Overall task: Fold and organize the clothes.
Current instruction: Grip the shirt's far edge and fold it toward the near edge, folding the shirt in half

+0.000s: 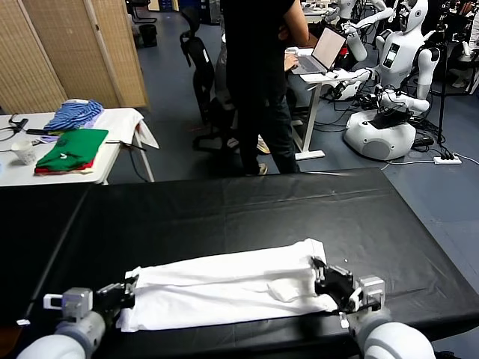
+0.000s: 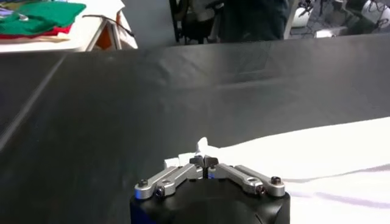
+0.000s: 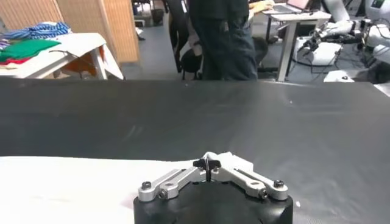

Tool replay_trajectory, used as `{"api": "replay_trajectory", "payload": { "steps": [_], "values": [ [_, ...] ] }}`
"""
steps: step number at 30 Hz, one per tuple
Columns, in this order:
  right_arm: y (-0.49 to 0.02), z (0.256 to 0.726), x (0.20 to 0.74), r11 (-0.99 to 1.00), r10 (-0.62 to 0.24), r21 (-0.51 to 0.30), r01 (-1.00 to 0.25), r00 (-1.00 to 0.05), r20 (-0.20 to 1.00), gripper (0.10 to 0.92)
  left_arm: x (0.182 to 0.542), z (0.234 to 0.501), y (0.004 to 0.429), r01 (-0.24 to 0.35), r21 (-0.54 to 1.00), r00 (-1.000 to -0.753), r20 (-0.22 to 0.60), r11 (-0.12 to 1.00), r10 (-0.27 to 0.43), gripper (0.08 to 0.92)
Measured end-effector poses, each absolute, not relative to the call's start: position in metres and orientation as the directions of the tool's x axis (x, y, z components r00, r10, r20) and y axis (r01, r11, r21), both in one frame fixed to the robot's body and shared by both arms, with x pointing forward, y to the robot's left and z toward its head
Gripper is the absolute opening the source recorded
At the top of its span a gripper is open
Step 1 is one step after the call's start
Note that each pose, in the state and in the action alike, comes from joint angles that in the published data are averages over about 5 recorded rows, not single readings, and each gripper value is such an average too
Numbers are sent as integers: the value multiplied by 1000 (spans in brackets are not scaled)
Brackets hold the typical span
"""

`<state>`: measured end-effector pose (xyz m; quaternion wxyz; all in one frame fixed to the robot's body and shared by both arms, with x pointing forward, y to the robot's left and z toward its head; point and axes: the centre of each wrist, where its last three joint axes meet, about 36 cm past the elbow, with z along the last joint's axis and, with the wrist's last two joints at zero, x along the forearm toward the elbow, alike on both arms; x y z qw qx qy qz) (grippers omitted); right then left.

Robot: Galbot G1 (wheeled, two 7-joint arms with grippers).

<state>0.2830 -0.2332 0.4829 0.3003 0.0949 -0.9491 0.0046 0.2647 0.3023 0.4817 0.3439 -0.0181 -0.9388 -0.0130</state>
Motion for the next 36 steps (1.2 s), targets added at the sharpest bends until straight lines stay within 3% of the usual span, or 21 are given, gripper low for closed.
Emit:
{"api": "replay_trajectory", "payload": {
  "steps": [7, 10, 14, 19, 22, 25, 36],
  "values": [
    [-233, 477, 283, 981, -180, 54, -184, -791, 585, 141, 266, 474, 306, 9, 34, -751, 660, 999, -15, 149],
    [-232, 478, 282, 981, -185, 58, -187, -791, 584, 203, 267, 475, 306, -3, 43, -754, 657, 999, -30, 194],
    [-231, 478, 281, 981, -185, 60, -186, -789, 586, 426, 267, 478, 304, -8, 52, -759, 650, 999, -40, 405],
    [-231, 483, 276, 982, -179, 51, -183, -795, 580, 748, 266, 479, 304, -15, 115, -769, 633, 993, -84, 727],
    [-230, 487, 273, 983, -163, 23, -182, -806, 569, 872, 264, 481, 305, -12, 156, -776, 622, 988, -108, 863],
    [-229, 494, 268, 982, -157, 4, -187, -817, 555, 902, 261, 484, 306, -18, 168, -778, 617, 986, -119, 901],
    [-226, 494, 277, 975, -203, 30, -222, -819, 537, 907, 245, 479, 303, -27, 136, -750, 653, 990, -111, 907]
  ]
}}
